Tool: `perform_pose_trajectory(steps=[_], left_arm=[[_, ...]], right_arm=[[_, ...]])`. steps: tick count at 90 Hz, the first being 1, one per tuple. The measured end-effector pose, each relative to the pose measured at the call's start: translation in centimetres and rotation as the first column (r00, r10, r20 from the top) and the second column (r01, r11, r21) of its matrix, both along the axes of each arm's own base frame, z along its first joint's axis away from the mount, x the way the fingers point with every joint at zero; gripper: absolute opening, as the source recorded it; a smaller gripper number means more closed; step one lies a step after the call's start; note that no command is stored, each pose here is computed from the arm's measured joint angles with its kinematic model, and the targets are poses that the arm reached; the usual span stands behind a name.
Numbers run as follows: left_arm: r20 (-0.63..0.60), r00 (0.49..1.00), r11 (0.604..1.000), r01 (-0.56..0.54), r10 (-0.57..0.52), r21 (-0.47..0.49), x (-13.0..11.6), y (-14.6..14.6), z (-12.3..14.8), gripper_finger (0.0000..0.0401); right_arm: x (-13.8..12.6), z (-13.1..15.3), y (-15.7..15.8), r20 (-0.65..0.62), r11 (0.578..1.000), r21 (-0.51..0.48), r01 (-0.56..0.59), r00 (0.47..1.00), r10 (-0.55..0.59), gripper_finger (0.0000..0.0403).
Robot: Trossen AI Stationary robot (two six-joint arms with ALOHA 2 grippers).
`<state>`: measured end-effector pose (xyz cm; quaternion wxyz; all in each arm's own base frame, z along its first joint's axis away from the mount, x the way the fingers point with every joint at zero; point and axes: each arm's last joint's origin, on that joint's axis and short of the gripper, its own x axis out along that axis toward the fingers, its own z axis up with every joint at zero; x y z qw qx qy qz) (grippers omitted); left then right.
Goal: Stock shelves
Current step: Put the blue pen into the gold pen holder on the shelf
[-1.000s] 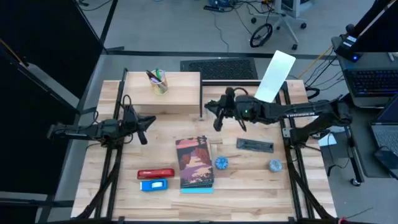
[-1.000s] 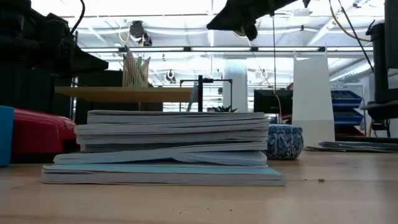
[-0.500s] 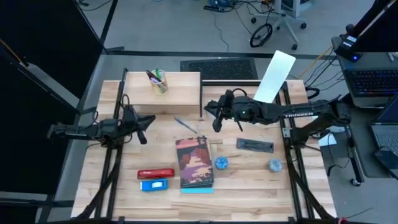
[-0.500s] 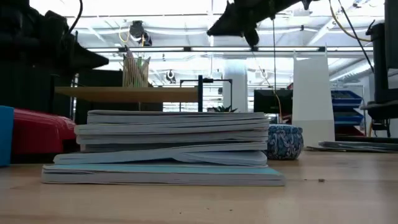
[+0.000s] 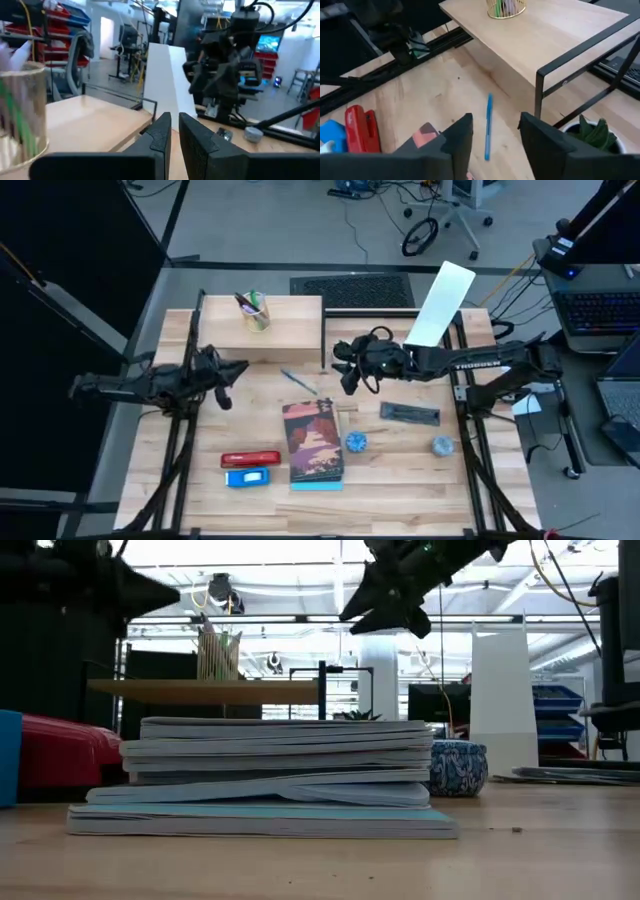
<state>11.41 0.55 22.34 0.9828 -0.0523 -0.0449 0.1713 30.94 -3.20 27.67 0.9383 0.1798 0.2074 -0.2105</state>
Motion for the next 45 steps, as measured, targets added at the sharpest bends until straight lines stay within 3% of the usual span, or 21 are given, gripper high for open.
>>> perform_pose_trajectory(steps=[27,45], left_arm=[[-0.277,0.961,0.984,0.054,-0.006,0.169,5.3,-0.3,3.2,0.0022],[-0.442,0.897,0.978,0.091,0.002,0.187,9.4,-0.4,4.8,0.0022]], right_arm=[[-0.3,-0.5,0.0,-0.076,0.999,-0.036,-0.026,0.997,0.024,0.0161],[-0.9,-1.4,0.1,-0.19,0.999,-0.024,-0.032,0.981,0.027,0.016]])
